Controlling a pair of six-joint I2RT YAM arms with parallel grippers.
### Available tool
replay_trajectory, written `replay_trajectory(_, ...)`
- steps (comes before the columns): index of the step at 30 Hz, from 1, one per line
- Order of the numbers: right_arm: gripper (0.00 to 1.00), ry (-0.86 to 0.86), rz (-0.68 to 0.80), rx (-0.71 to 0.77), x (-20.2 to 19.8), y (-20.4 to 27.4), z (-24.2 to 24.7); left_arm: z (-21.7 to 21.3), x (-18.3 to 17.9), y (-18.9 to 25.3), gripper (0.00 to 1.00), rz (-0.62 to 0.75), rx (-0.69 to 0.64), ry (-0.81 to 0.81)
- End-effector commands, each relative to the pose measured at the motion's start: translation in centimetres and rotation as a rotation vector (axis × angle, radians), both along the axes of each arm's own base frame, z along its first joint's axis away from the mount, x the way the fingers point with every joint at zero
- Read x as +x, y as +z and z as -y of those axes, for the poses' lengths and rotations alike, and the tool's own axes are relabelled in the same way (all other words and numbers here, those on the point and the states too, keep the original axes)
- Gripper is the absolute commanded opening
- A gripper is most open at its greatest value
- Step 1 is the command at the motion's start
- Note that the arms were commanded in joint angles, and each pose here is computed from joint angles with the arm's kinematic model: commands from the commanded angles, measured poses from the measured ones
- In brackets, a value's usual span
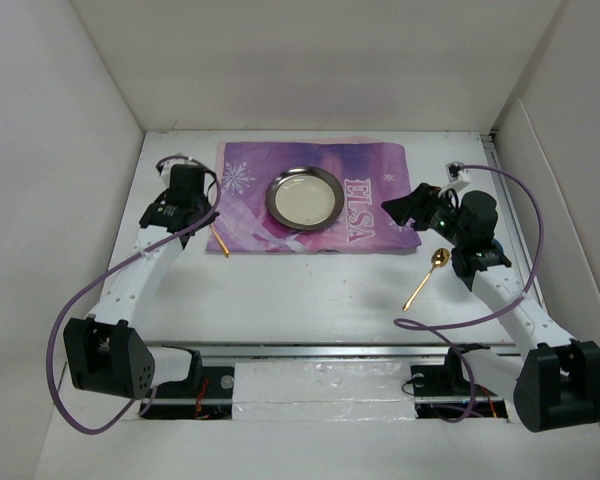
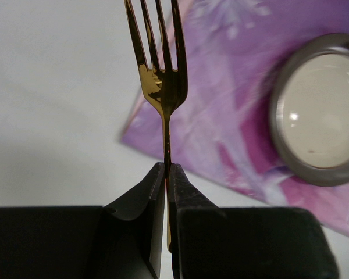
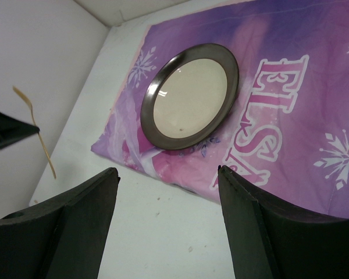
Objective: Set the dinner table for one person
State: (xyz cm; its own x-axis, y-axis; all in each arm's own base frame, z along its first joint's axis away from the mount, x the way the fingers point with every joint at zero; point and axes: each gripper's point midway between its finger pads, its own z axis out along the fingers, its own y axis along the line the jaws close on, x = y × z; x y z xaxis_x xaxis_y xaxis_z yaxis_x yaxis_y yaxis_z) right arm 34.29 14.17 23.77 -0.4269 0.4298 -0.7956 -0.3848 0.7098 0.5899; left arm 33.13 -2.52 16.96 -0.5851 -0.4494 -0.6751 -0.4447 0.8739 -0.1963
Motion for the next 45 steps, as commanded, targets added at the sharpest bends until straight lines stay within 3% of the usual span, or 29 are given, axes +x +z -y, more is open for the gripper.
replay_trajectory(1,0.74,0.004,0.049,-0.005,0.4,0.9,-0.7,2.8,4.2,4.8,0.0,0.162,0.012,-0.125)
replay_trajectory(6,0.74,0.002,0.031,-0.027,0.6,-0.1,-1.4,4.8,11.3,3.8,0.0,0.143,0.076,-0.249)
replay_trajectory(8,0.74,0.014,0.032,-0.025,0.6,-0.2,-1.8,4.7,13.1,-0.1,0.0,0.028,0.134,-0.28)
replay_trajectory(12,0.74,0.011,0.024,-0.042,0.7,-0.5,-2.2,6.9,16.1,-0.3,0.0,0.033,0.163,-0.344)
replay_trajectory(20,0.74,0.024,0.008,-0.068,0.9,-1.3,-3.3,8.7,17.5,-4.4,0.0,-0.029,0.201,-0.416)
replay_trajectory(25,0.74,0.033,0.005,-0.077,1.0,-1.5,-4.0,9.3,18.5,-4.4,0.0,-0.017,0.198,-0.447)
replay_trajectory(32,0.74,0.027,-0.003,-0.082,1.2,-1.8,-3.9,8.6,19.1,-7.9,0.0,-0.137,0.248,-0.431)
replay_trajectory(45,0.74,0.044,0.003,-0.081,1.0,-1.6,-4.4,7.4,18.7,-4.7,0.0,-0.146,0.318,-0.435)
